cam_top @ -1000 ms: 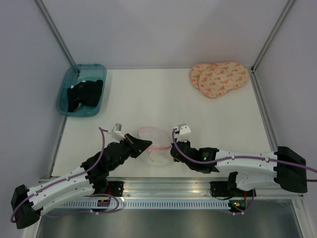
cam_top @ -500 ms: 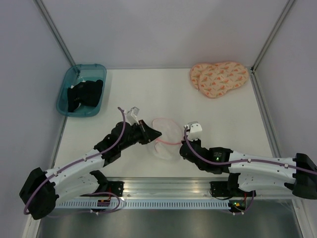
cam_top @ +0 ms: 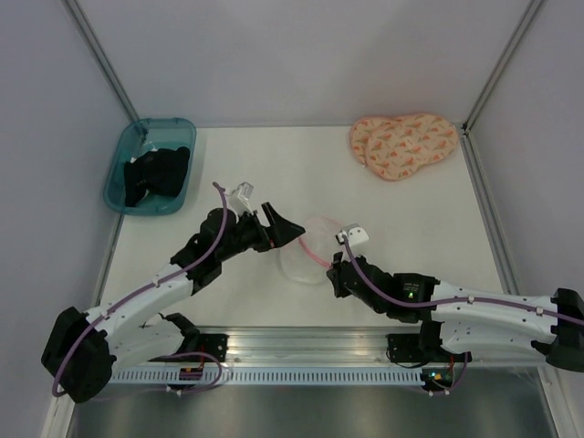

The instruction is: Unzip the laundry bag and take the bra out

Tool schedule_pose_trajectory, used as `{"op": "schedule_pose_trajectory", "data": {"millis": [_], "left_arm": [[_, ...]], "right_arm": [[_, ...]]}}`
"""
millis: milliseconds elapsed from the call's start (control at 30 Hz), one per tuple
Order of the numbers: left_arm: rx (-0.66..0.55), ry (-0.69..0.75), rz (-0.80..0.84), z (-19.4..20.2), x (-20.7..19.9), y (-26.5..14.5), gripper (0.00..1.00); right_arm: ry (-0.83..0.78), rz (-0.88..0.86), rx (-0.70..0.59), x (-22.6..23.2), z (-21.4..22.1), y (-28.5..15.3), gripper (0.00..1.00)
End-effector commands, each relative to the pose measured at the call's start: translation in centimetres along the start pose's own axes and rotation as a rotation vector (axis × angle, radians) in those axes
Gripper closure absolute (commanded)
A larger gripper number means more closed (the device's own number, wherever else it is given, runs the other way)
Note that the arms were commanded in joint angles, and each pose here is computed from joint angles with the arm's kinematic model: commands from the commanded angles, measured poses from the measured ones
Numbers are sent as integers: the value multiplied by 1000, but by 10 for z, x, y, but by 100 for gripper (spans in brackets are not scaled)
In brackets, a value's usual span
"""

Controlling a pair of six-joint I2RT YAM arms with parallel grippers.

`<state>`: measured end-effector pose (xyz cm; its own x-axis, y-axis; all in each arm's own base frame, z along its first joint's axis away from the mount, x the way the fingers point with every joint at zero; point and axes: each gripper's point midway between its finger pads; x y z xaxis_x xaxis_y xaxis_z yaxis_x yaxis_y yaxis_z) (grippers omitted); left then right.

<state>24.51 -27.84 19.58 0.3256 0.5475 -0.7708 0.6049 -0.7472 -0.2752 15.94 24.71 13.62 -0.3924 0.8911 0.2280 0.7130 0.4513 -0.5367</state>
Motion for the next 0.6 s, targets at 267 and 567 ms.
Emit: {"op": "schedule_pose_trajectory", "data": {"millis": [267, 567], "left_arm": [[206, -262, 123, 64, -26, -18, 2], [226, -261, 154, 70, -37, -1, 90]], "right_arm": [[-18, -329, -36, 65, -12, -4, 99], [-44, -339, -16, 69, -7, 1, 100]]}}
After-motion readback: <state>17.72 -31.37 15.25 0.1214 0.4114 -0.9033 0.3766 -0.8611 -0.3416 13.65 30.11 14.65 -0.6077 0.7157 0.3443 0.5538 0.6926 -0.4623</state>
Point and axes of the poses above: each gripper's point midway between its finger pads, its own y axis out along the fingers, its own x axis along the line the jaws close on, z = x × y
